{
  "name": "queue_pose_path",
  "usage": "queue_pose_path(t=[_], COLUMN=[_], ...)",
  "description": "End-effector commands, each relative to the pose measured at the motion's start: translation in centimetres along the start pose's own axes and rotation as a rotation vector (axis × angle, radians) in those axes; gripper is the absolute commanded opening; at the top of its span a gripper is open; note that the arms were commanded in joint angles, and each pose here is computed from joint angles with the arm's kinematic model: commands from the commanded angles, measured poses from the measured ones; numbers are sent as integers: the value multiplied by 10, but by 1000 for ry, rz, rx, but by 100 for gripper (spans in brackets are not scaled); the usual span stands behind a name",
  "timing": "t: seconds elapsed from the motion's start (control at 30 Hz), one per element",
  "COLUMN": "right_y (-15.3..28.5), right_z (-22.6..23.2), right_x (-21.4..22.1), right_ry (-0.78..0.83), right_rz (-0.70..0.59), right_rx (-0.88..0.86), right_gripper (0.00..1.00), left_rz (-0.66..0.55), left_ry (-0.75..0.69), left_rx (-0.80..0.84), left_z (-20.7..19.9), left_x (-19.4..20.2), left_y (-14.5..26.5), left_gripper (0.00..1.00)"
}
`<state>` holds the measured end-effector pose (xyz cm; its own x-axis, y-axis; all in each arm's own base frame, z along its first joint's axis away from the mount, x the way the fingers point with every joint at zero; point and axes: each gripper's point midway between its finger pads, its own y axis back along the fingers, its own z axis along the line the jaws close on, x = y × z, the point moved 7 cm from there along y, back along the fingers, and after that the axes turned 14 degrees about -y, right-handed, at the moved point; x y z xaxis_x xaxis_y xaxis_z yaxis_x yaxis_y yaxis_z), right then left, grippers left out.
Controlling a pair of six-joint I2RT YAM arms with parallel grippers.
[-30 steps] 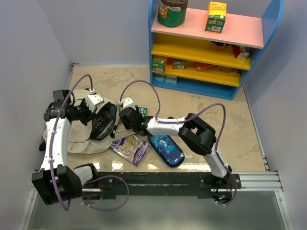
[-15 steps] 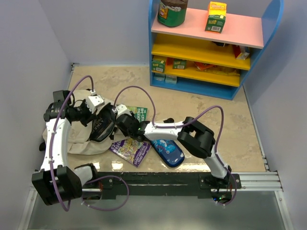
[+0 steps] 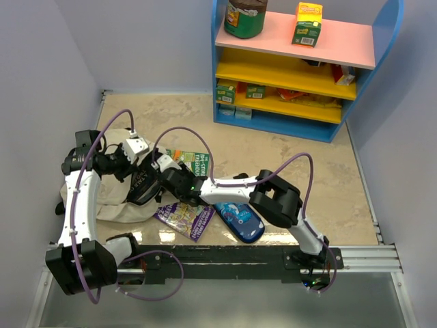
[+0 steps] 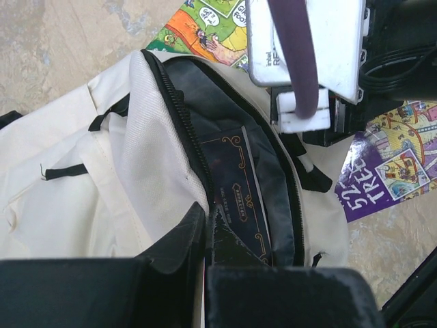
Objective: Pack the student bag
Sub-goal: Pick up the book from the center of the board.
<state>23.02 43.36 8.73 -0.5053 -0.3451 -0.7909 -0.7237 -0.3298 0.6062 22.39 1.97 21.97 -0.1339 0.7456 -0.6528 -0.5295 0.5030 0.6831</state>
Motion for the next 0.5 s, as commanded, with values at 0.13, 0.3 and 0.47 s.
queue_pose_path(t=[0.13, 0.3, 0.47], right_y=[-21, -32, -39], right_z=[-16, -18, -18], right_x=[26, 35, 49], right_ry=[228, 238, 181], right_rz=[65, 123, 189], right_rx=[4, -66, -154], right_gripper=[63, 64, 61], left_rz=[-58, -58, -62], left_ry=[-83, -83, -74], left_rx=[-42, -30, -15], left_z=[7, 6, 3], left_x=[-12, -12, -11], left_y=[7, 7, 6], left_gripper=[0, 0, 0])
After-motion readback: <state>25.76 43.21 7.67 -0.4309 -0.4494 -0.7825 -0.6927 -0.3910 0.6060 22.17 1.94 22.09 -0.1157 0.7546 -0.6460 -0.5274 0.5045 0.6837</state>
